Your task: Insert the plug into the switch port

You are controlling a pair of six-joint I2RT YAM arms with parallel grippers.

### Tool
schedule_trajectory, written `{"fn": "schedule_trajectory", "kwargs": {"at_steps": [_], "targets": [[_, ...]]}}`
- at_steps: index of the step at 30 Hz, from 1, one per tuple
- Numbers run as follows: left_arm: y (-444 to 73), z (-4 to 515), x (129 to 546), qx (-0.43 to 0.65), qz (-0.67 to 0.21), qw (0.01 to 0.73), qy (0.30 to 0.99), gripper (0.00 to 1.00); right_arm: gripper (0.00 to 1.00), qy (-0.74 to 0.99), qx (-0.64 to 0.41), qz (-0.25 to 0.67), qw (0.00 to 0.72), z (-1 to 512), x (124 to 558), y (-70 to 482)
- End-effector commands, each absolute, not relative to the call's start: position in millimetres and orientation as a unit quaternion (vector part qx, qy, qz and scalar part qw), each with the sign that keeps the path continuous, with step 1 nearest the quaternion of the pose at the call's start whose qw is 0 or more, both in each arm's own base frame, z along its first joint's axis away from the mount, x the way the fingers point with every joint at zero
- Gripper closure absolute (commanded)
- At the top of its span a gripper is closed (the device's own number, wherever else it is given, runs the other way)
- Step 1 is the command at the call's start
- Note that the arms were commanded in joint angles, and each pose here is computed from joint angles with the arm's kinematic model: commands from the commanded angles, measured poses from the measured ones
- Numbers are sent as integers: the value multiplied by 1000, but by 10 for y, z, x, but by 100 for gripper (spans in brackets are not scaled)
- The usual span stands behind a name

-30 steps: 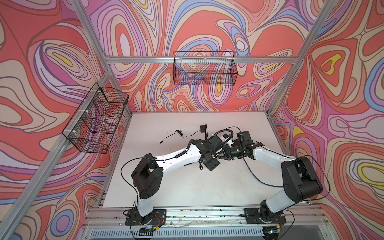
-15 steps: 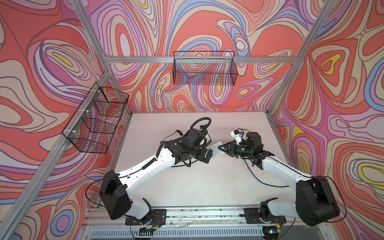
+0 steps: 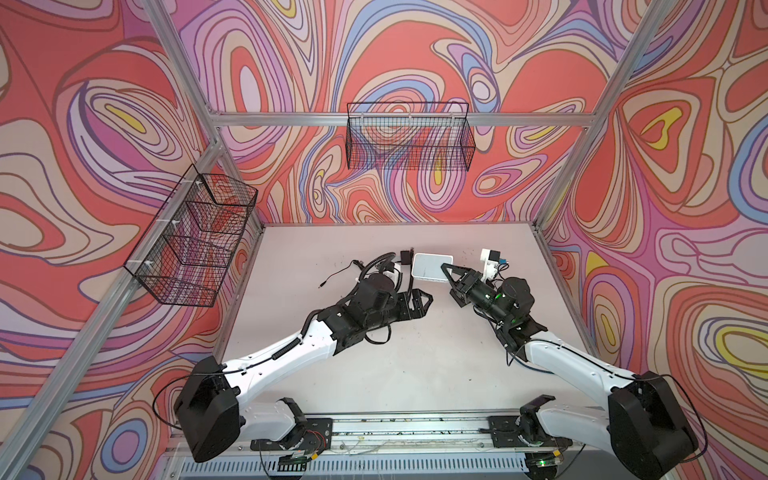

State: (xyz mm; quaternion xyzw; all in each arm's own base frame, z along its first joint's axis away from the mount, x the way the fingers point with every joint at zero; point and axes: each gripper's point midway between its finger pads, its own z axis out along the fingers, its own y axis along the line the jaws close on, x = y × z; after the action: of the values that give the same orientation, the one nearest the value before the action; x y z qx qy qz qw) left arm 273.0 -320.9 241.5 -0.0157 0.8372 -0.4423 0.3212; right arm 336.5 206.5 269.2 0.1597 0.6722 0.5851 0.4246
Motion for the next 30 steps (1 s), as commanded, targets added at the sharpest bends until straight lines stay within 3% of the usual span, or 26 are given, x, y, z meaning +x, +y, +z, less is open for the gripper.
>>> {"fn": "schedule_trajectory", "kwargs": {"at_steps": [1,11,30], "targets": [[-3195,2850,2872,-71,-503,366,780,9,100,610,196,600,478,2933,3364,1958],[-3270,2800,2971,-108,-534,358,758,16,100,589,189,629,471,2986,3285,2179],[-3170,3162,3179,-143,-583,428,676,30,100,525,195,687,464,3094,3183,2475]]}}
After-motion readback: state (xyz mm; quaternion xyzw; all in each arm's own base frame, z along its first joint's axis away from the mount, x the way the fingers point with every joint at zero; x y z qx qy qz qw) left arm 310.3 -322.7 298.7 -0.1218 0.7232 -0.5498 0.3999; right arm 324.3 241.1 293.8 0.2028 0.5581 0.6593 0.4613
